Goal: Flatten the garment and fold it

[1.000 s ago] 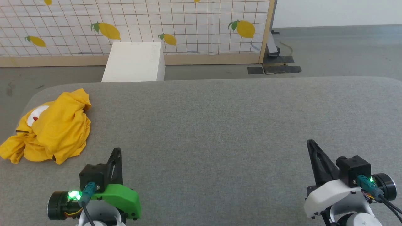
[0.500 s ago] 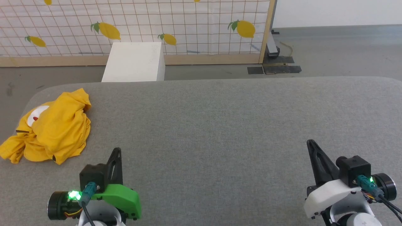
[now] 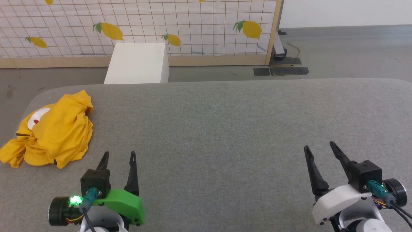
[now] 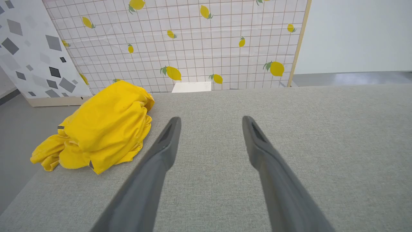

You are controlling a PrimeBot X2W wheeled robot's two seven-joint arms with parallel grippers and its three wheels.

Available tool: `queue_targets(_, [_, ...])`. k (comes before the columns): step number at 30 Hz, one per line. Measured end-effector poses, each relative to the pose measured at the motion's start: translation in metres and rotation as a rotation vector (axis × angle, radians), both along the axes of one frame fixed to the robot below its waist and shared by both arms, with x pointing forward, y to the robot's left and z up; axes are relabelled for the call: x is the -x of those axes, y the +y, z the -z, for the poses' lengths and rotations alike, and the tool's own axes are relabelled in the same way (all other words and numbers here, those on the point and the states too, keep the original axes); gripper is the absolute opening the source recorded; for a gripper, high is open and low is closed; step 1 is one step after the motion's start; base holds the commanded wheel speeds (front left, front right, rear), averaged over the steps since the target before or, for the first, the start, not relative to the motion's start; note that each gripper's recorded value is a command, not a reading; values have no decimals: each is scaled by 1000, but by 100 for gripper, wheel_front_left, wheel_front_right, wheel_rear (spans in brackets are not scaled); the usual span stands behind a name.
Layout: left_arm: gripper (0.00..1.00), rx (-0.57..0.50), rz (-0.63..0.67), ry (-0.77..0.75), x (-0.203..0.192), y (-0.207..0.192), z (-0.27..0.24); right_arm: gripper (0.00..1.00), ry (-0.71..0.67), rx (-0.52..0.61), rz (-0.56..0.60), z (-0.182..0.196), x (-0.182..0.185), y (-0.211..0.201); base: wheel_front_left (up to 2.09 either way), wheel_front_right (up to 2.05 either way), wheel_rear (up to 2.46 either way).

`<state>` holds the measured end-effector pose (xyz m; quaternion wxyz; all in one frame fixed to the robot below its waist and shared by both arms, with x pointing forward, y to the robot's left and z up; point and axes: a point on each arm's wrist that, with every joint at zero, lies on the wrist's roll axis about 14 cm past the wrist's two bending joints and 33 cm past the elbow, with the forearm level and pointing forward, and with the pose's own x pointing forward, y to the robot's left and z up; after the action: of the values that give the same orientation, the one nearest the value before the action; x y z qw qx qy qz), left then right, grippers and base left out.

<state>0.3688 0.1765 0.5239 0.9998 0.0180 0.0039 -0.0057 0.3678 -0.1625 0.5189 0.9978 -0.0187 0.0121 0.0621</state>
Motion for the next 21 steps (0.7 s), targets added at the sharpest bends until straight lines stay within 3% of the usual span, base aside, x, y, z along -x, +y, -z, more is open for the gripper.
queue_targets(21, [100,9,-7,-48,3,6,-7,100,-18,-63,33,1,-1,-11,0,0,0])
